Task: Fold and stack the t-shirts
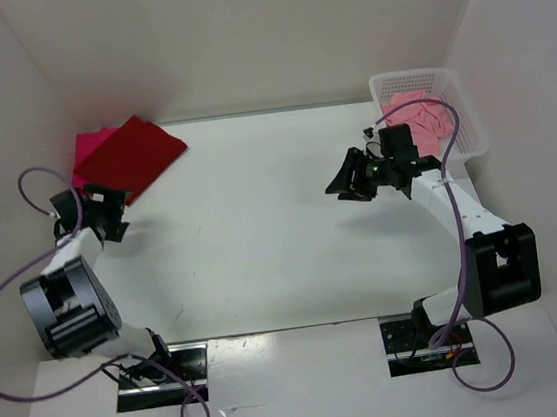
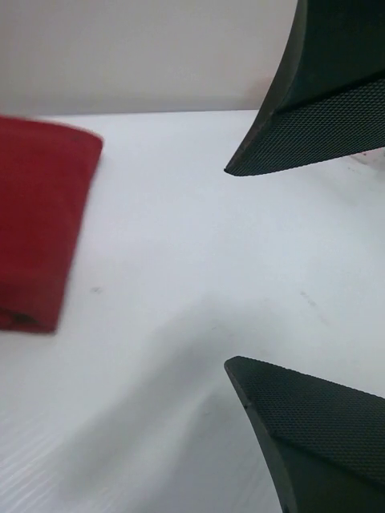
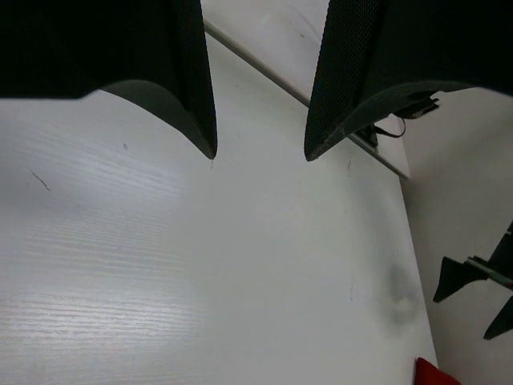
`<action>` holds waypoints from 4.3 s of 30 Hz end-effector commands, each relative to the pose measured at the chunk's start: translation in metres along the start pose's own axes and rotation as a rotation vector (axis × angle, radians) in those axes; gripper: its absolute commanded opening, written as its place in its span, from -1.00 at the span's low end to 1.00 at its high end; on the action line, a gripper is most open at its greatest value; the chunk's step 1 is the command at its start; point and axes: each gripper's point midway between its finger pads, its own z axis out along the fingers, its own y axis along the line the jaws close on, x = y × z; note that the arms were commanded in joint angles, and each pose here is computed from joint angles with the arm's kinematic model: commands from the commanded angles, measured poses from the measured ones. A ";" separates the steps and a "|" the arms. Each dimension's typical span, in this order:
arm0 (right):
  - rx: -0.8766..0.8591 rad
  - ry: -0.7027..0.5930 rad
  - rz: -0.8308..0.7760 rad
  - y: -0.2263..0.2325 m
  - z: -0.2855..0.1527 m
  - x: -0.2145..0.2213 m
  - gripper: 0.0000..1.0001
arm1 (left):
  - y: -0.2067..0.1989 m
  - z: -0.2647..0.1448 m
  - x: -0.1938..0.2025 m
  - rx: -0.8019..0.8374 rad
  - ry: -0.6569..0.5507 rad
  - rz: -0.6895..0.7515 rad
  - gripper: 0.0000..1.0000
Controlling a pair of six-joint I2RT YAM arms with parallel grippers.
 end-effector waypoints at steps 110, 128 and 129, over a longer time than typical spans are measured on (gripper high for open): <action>0.303 -0.197 0.335 -0.084 -0.009 0.081 -0.46 | -0.036 -0.181 0.419 0.367 0.853 1.143 0.56; 0.390 -0.103 0.464 -0.118 -0.003 0.152 -0.20 | 0.004 -0.143 0.455 0.271 0.923 1.301 -0.05; 0.390 -0.098 0.472 -0.117 -0.001 0.154 -0.18 | -0.001 -0.144 0.457 0.276 0.919 1.287 -0.18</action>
